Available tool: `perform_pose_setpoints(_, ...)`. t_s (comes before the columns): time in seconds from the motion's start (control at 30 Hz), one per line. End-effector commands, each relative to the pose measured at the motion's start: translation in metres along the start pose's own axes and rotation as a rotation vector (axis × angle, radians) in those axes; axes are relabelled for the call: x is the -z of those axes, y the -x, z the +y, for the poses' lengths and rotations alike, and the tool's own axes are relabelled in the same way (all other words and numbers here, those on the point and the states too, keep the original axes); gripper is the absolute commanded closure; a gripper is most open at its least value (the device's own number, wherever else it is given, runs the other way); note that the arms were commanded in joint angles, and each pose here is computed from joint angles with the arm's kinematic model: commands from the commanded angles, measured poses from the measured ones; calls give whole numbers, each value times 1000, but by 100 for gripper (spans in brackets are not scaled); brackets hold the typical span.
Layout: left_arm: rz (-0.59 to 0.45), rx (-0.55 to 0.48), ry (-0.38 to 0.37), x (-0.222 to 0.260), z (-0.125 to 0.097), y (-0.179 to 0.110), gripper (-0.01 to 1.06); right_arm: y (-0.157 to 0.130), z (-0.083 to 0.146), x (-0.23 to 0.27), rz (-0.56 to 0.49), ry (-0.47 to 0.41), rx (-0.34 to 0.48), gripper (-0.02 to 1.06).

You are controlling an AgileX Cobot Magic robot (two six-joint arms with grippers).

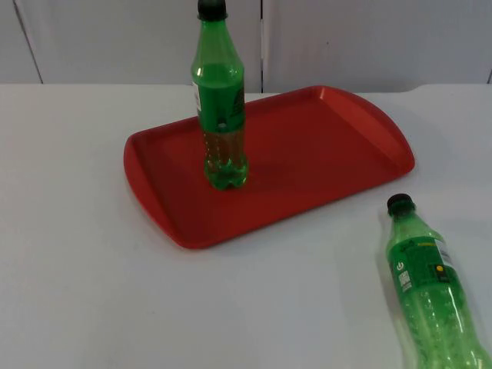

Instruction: Place the bottle upright on the tray.

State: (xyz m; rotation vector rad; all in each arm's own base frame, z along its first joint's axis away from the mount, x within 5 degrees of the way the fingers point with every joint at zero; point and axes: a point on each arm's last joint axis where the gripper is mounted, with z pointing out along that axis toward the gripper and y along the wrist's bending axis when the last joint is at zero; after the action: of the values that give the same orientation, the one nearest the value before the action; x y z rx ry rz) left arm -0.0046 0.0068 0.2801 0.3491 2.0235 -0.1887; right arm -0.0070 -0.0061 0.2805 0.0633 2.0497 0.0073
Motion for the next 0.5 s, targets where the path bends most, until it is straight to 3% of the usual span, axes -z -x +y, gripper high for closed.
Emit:
perform_pose_setpoints(0.0, -8, -6, 0, 0, 0, 0, 0, 0, 0, 0, -5, -2, 2, 0)
perform_pose_setpoints(0.47, 4, 3, -2, -3, 0, -2, 0, 0, 0, 0, -5, -2, 2, 0)
